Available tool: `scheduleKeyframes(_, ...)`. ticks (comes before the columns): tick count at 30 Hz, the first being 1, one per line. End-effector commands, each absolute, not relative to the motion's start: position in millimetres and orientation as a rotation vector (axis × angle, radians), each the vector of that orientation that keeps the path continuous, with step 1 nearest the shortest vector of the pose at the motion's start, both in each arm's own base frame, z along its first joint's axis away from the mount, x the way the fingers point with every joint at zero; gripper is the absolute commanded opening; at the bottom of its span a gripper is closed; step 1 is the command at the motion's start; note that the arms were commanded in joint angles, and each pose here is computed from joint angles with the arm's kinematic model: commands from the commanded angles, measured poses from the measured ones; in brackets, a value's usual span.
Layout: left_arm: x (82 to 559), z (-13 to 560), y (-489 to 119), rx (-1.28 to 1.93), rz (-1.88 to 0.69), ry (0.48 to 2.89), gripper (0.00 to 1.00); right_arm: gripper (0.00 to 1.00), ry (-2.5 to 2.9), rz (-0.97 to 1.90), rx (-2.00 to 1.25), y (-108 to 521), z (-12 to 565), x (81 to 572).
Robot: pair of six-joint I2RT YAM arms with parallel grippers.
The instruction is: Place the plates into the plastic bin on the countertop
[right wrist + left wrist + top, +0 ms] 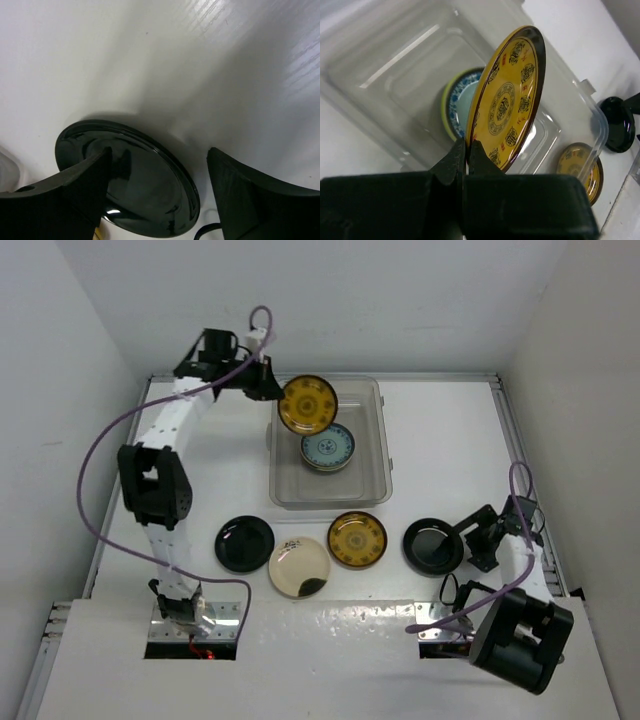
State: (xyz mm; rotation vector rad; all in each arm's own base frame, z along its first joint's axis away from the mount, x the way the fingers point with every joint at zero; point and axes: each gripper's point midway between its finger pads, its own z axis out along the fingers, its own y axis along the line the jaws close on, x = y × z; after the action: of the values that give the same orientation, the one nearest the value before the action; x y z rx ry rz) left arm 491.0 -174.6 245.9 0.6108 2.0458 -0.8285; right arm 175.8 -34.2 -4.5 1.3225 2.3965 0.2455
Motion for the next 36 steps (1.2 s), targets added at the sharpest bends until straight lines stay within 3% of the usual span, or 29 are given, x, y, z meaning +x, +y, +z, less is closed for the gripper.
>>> scheduleKeyframes(1,502.7,221.9,-211.4,0.607,-0.902,2.081,0.0,0.74,2.384,0.304,1.349,-22.3,-20.0,166.7)
scheduleKeyframes(6,503.8,167.8,-241.5,0.636,-0.908,2.182,0.0,0.6,2.365,0.377,1.378,-12.2,-25.8,167.0)
scheduleKeyframes(10,503.7,144.6,-240.3,0.629,-0.856,2.235,0.0,0.42,2.37,0.387,1.389,-10.6,-30.2,165.9)
scheduleKeyframes(12,505.2,137.5,-235.5,0.64,-0.812,2.245,0.08,0.27,2.377,0.384,1.379,-11.0,-29.7,166.1)
scheduleKeyframes(14,504.8,130.8,-232.1,0.645,-0.786,2.258,0.23,0.17,2.371,0.352,1.368,-15.5,-28.3,166.5)
scheduleKeyframes(17,500.5,126.7,-230.3,0.665,-0.745,2.277,0.35,0.1,2.338,0.308,1.323,-25.9,-17.0,175.2)
scheduleKeyframes(19,500.2,124.7,-228.0,0.675,-0.727,2.282,0.35,0.02,2.307,0.273,1.28,-34.9,-2.8,184.2)
scheduleKeyframes(27,500.4,156.3,-225.0,0.747,-0.653,2.237,0.73,0.0,2.126,0.145,1.117,-72.5,66.2,222.6)
scheduleKeyframes(36,516.0,271.8,-180.5,0.683,-0.555,2.008,0.8,0.0,1.811,0.155,0.92,-92.7,219.4,298.6)
